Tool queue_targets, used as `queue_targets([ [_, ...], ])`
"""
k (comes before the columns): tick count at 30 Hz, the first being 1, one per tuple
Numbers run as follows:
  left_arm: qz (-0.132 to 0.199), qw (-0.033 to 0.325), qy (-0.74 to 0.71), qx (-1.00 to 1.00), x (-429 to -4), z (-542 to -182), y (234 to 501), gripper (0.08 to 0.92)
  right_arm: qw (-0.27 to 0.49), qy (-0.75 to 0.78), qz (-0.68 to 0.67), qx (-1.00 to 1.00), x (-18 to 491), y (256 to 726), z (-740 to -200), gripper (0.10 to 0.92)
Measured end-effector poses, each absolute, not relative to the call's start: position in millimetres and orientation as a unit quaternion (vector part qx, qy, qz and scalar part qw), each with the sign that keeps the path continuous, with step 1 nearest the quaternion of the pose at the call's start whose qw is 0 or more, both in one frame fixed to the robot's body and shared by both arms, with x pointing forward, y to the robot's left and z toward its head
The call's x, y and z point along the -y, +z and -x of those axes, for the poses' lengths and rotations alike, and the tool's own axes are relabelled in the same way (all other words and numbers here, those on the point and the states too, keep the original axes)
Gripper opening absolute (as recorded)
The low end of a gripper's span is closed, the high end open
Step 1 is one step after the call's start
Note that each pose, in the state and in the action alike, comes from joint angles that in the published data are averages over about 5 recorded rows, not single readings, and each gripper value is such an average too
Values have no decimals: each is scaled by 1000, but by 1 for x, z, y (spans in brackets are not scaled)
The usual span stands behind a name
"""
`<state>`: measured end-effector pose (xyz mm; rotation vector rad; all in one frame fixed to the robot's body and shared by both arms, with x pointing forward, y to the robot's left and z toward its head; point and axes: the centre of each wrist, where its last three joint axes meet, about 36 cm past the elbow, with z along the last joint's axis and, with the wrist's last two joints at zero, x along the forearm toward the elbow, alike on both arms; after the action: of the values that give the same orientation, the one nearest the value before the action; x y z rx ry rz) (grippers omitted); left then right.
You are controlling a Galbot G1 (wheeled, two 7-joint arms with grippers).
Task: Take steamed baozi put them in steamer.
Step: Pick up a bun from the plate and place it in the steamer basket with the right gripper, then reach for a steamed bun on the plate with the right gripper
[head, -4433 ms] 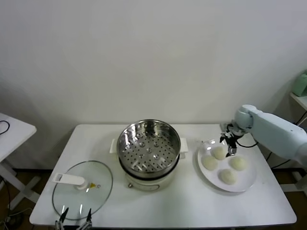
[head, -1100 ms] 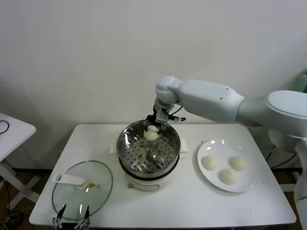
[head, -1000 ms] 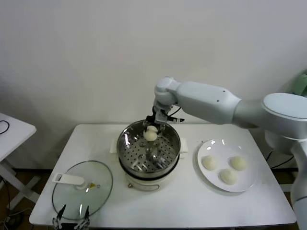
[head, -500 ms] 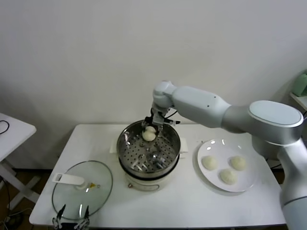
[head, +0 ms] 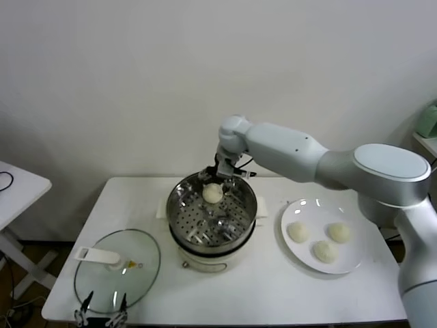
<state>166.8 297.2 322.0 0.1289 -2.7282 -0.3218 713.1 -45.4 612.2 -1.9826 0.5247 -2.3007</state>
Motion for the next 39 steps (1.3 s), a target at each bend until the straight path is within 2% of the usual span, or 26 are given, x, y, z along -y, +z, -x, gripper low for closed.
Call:
queue_targets([
  [8, -43, 194, -117, 973, -295, -166, 324, 823, -24, -730, 639, -242, 84, 651, -715, 823],
  [14, -42, 193, -120, 973, -295, -166, 325, 823, -106, -703, 621, -330, 143, 680, -714, 823],
  [19, -41, 192, -122, 973, -296, -167, 325, 823, -186, -672, 594, -402, 199, 686, -704, 823],
  [30, -36, 194, -123, 973, -296, -169, 322, 823, -338, -586, 535, -507, 293, 640, -661, 823],
  [39, -39, 194, -125, 972, -298, -168, 321, 823, -408, -538, 511, -532, 331, 579, -642, 823],
])
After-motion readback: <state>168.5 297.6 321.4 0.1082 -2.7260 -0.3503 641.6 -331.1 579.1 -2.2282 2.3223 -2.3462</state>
